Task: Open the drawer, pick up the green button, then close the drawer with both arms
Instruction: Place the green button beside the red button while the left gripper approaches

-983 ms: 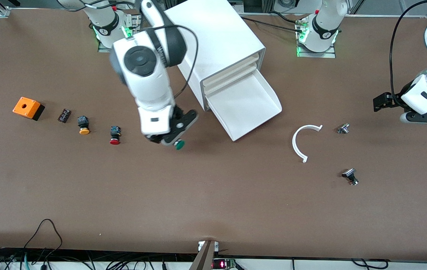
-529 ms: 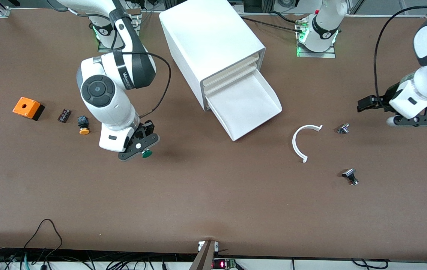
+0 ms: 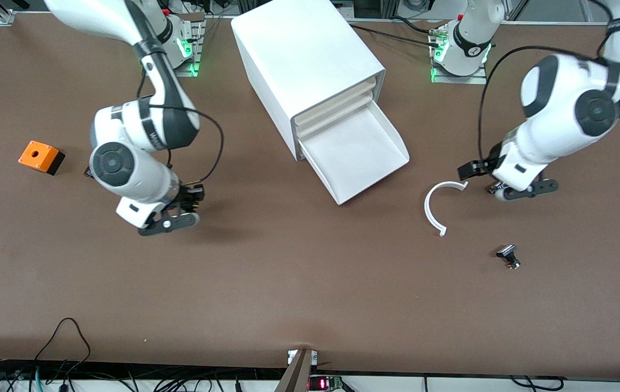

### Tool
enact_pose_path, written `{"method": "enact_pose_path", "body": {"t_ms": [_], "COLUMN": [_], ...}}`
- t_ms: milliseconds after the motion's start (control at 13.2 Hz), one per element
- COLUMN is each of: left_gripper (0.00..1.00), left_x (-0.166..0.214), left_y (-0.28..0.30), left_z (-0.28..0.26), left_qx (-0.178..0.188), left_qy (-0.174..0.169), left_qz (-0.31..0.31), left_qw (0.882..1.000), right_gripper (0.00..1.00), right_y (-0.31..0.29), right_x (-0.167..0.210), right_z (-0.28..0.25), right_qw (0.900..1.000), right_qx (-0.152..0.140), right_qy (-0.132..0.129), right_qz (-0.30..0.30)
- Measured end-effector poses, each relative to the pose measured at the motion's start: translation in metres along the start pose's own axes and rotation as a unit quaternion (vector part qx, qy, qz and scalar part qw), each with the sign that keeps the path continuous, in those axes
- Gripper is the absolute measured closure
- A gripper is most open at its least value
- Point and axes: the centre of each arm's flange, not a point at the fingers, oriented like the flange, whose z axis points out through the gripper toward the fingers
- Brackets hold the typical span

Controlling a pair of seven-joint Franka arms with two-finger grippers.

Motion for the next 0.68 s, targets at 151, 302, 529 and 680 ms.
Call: {"method": "enact_pose_path", "body": {"t_ms": [151, 302, 529, 680], "left_gripper": [0.00, 0.00, 0.00, 0.00], "left_x": [-0.007, -0.016, -0.021, -0.028], "left_y": [0.030, 0.055, 0.081, 0.099], "left_z": [0.035, 0.067, 0.105, 0.133], "left_qx": [-0.012, -0.021, -0.039, -0.052], "left_qy": [0.009, 0.009, 0.016, 0.018], "left_qz": [-0.035, -0.061, -0.085, -0.103], "left_qw": [0.999, 0.998, 0.995, 0.993], "right_gripper": [0.59, 0.59, 0.59, 0.59], "right_y": [0.035, 0.048, 0.039, 0.030], "right_x": [-0.016, -0.030, -0.043, -0.052], "right_z": [0.009, 0.023, 0.059, 0.079], "right_qw": [0.999, 0.999, 0.998, 0.996], "right_qx": [0.011, 0.015, 0.015, 0.016], "right_qy": [-0.014, -0.014, 0.003, 0.005], "right_qz": [0.026, 0.039, 0.068, 0.089]}}
